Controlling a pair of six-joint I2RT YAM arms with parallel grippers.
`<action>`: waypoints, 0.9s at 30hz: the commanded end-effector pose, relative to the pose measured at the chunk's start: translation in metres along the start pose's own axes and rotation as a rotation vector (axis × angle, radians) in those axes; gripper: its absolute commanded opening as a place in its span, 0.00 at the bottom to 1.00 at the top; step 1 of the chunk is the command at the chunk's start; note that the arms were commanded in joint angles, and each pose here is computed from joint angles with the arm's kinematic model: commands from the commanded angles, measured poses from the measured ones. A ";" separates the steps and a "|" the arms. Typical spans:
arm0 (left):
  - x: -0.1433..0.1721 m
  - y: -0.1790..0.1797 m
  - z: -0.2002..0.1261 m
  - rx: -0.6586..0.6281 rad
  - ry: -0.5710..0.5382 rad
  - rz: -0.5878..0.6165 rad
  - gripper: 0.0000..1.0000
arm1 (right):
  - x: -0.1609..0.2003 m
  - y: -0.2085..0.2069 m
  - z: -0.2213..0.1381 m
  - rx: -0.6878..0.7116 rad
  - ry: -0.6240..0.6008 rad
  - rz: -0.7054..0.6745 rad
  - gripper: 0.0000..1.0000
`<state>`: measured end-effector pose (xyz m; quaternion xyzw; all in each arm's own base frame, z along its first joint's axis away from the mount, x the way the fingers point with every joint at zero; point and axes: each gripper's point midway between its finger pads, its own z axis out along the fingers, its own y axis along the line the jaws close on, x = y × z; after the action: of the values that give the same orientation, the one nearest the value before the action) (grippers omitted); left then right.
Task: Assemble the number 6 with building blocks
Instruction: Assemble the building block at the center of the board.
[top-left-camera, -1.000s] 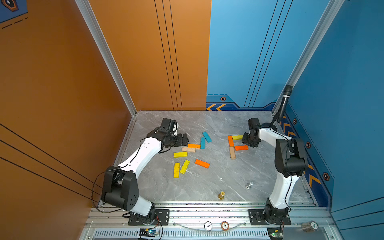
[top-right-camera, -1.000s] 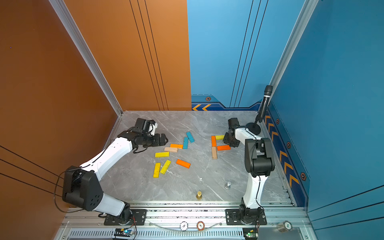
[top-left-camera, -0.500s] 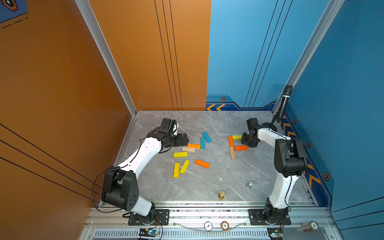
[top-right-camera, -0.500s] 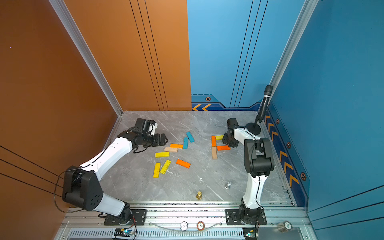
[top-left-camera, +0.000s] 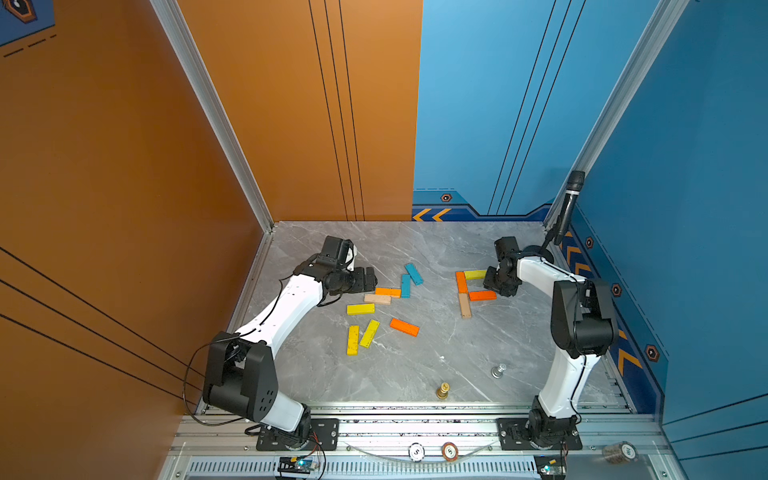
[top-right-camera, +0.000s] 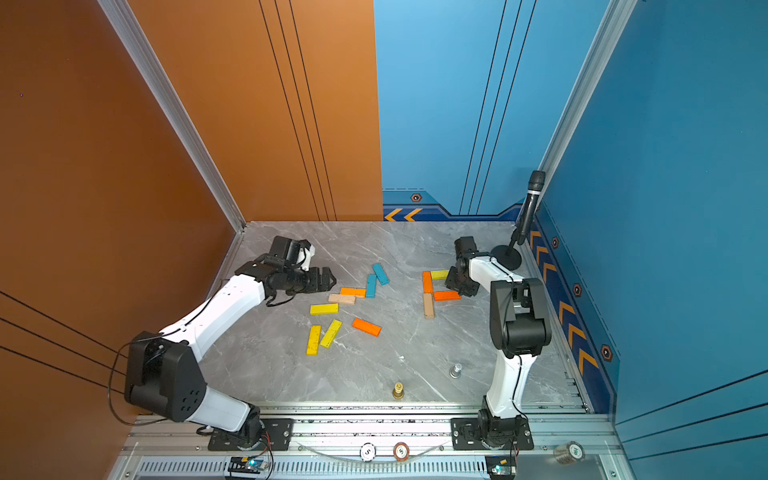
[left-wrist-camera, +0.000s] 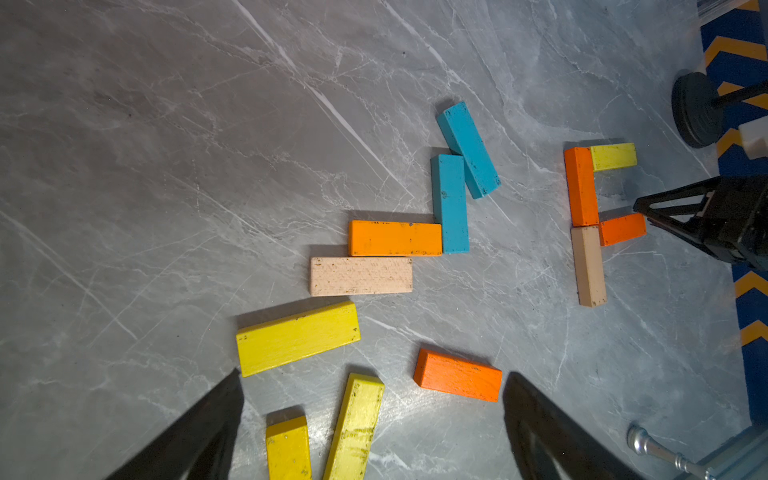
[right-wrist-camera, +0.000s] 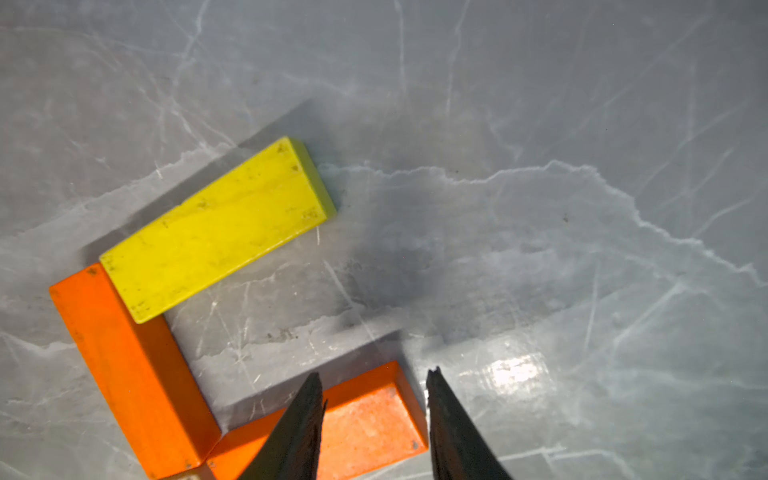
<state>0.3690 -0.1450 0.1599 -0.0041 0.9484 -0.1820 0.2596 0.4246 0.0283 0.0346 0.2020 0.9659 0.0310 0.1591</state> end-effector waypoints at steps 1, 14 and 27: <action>-0.003 -0.006 -0.008 0.008 -0.005 0.015 0.97 | 0.011 -0.012 -0.001 0.040 0.031 -0.020 0.44; -0.003 -0.006 -0.008 0.006 -0.005 0.016 0.97 | 0.020 0.000 0.003 0.000 0.060 -0.030 0.45; -0.003 -0.006 -0.007 0.008 -0.002 0.015 0.97 | 0.010 -0.005 -0.016 0.016 0.013 -0.029 0.48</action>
<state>0.3687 -0.1457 0.1599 -0.0032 0.9484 -0.1822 0.2594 0.4171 0.0316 0.0298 0.1923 0.9698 0.0332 0.1463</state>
